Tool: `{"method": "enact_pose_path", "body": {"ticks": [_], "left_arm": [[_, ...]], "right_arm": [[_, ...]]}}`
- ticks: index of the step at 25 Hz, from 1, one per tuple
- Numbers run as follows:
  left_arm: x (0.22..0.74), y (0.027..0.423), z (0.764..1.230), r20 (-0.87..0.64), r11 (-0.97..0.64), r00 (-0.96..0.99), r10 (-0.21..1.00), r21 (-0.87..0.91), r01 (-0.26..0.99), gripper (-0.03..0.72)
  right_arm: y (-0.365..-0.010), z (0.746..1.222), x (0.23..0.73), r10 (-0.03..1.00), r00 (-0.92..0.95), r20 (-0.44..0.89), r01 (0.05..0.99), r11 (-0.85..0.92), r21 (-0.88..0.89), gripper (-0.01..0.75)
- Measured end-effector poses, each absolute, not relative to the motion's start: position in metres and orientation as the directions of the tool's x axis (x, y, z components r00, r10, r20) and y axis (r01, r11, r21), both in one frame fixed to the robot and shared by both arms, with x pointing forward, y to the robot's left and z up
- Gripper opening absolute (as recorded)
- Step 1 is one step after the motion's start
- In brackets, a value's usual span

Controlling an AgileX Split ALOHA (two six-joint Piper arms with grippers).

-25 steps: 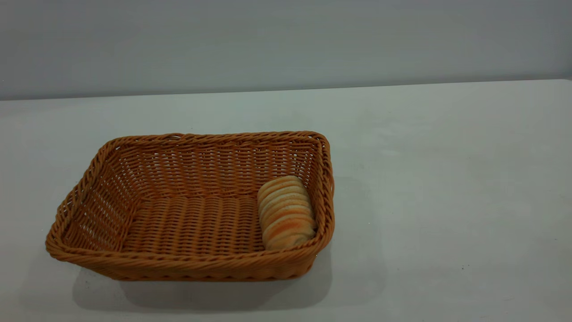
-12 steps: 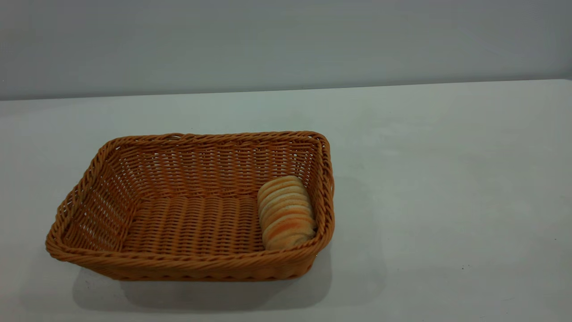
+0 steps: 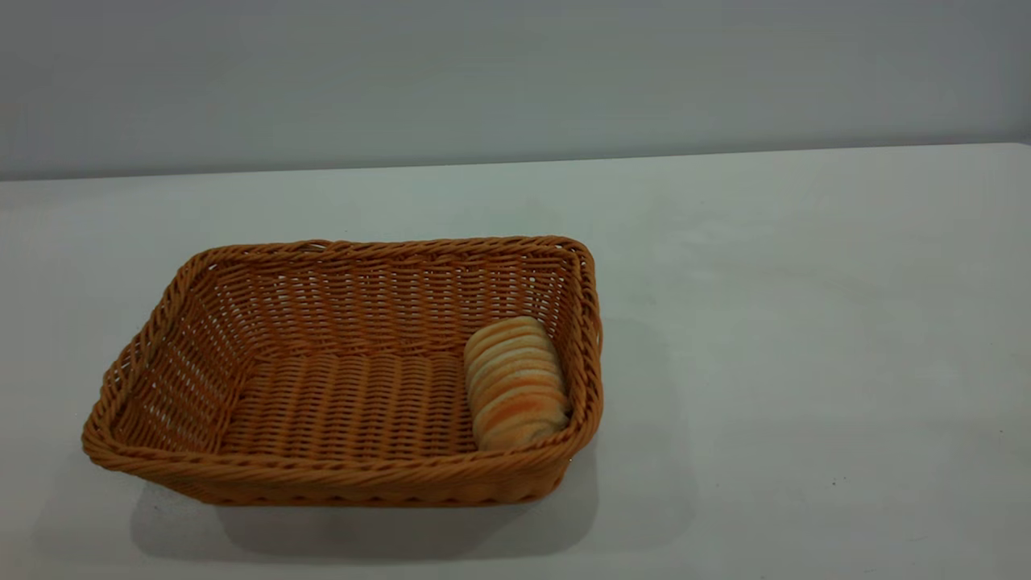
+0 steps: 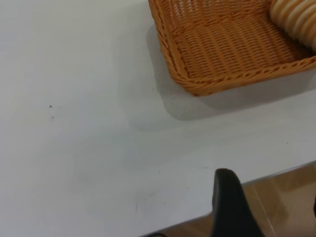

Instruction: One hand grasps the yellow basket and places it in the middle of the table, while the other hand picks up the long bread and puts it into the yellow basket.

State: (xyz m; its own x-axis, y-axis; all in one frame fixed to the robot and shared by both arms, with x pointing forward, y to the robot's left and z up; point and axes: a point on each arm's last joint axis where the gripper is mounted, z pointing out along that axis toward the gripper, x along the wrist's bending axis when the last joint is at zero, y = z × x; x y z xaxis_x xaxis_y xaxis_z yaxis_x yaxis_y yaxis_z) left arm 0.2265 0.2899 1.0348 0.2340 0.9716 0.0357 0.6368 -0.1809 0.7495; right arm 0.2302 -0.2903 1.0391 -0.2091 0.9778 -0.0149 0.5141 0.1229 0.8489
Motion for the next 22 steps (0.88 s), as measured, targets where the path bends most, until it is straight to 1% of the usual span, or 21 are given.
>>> {"method": "enact_pose_path", "body": {"ticks": [6,22], "left_arm": [[0.2203,0.2901,1.0341,0.045,-0.18,0.232,0.972,0.778,0.602,0.465],[0.2195,0.2901,1.034,0.046,-0.18,0.232,0.972,0.782,0.597,0.465]], "right_arm": [[-0.2896,1.039,0.2308,0.992,-0.126,-0.015,0.521,0.079,0.85,0.355],[-0.2895,1.039,0.2309,0.992,-0.123,-0.015,0.521,0.078,0.85,0.355]]}}
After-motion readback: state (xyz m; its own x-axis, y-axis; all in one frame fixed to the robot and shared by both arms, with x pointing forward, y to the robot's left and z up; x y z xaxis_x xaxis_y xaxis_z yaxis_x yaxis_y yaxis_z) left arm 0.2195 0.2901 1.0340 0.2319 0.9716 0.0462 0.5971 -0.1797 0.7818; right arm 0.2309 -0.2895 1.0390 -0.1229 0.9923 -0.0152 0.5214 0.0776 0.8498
